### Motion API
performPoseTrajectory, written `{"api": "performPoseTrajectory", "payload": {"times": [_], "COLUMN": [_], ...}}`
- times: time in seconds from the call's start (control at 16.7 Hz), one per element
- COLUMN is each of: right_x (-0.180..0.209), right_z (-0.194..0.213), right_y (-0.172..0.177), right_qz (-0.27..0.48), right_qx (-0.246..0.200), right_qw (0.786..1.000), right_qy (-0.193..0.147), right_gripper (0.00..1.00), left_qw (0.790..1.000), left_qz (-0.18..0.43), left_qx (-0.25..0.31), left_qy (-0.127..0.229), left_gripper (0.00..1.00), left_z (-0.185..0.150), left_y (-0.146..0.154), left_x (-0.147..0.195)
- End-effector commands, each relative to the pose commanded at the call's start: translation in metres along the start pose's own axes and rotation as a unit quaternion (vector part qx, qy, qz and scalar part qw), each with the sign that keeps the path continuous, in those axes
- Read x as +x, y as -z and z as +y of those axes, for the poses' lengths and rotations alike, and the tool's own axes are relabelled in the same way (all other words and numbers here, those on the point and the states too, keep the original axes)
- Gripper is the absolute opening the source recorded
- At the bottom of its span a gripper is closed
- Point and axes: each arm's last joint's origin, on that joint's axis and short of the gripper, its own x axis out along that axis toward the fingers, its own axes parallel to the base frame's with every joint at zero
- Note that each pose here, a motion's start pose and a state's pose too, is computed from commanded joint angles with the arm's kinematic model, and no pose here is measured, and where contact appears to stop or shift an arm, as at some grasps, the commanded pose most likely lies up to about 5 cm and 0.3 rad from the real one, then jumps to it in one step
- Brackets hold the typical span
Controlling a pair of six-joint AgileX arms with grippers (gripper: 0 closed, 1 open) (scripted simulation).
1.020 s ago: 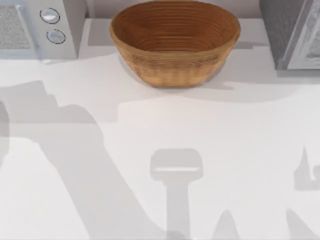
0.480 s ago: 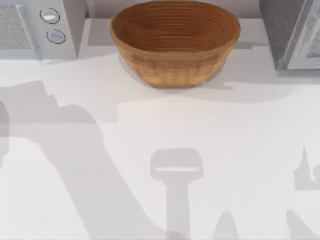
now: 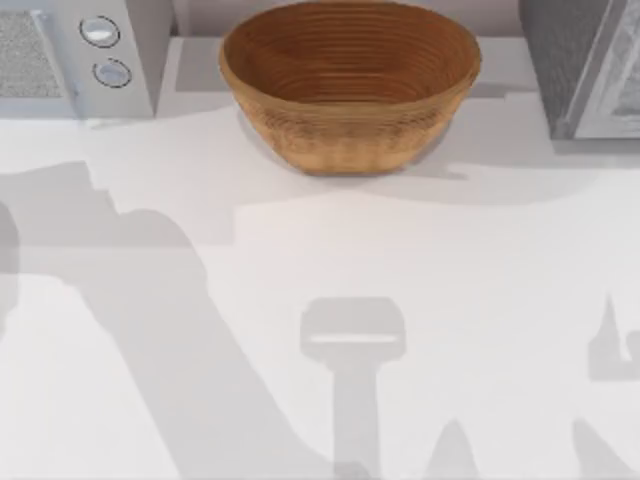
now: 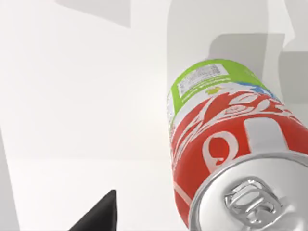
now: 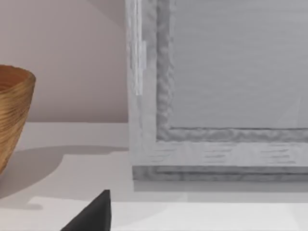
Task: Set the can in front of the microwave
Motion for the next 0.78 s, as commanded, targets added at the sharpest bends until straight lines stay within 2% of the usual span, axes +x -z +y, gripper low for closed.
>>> {"api": "performPoseTrajectory", "payload": {"times": [0.18,0.78], "right_x": [0.000,0.000], "right_z": [0.000,0.000], "right_y": [0.000,0.000], "right_qz": [0.000,0.000], "right_qx": [0.000,0.000], "right_qw": [1.000,1.000], "right_qy": [0.000,0.000], "right_gripper": [1.00,1.00], "left_qw": [1.000,1.000], "left_qz": [0.002,0.000], "left_qx": [0.001,0.001], "left_qy": [0.001,0.000], "left_gripper": [1.00,1.00], "left_z": [0.000,0.000], "left_y": [-0.001,0.000], "left_x": [-0.001,-0.040]}}
